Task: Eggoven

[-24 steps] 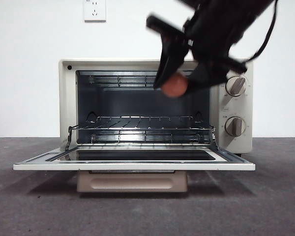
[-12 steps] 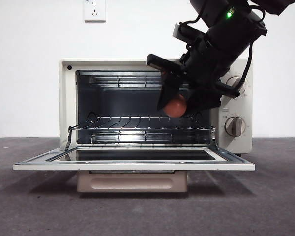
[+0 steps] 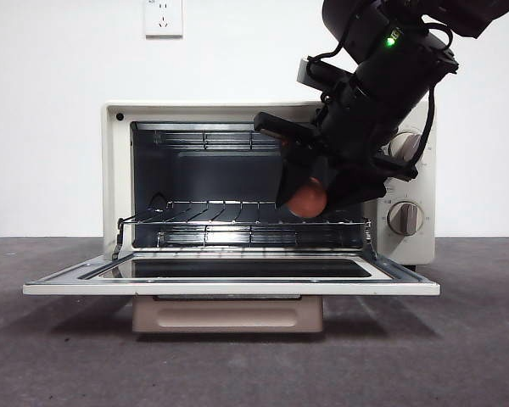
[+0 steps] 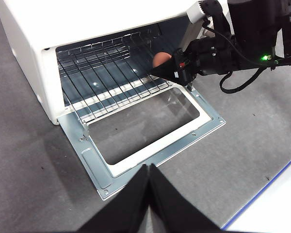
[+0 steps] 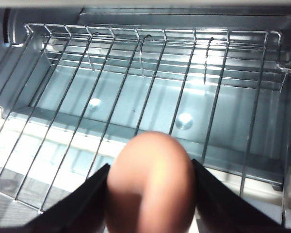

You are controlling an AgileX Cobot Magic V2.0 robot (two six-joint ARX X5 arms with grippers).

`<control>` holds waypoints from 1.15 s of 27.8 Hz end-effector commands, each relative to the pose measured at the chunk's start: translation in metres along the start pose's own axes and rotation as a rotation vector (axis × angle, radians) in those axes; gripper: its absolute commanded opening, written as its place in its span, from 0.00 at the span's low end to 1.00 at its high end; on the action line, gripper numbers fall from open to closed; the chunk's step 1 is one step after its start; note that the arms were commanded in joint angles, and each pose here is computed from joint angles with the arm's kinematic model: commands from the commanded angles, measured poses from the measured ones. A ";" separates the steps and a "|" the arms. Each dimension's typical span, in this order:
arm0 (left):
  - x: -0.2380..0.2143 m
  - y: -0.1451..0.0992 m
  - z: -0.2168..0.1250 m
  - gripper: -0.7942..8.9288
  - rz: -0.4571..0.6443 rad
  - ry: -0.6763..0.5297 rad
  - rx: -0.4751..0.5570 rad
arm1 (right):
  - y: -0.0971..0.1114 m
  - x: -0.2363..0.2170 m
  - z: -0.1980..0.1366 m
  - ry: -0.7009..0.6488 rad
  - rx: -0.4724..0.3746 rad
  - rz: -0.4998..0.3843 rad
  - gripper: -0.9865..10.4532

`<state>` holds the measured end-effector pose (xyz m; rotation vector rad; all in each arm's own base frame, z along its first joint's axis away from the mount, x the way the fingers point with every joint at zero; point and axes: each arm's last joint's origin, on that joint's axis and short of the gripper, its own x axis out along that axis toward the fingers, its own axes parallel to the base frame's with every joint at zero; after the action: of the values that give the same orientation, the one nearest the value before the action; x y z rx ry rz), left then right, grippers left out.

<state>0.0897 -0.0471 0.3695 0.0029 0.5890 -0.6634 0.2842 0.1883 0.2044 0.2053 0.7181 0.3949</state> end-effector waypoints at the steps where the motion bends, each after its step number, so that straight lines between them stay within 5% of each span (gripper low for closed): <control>1: 0.000 0.000 0.002 0.09 -0.003 -0.008 0.015 | 0.000 0.006 -0.005 0.033 -0.006 -0.038 0.17; 14: 0.000 0.000 0.002 0.09 -0.003 -0.008 0.016 | -0.002 0.005 -0.006 0.030 -0.008 -0.071 0.32; 32: 0.000 0.000 0.002 0.09 -0.003 -0.008 0.016 | 0.002 -0.013 0.006 -0.046 -0.008 -0.097 0.34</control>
<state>0.0898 -0.0471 0.3692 0.0030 0.5917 -0.6632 0.2791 0.1815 0.2148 0.1697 0.6915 0.2956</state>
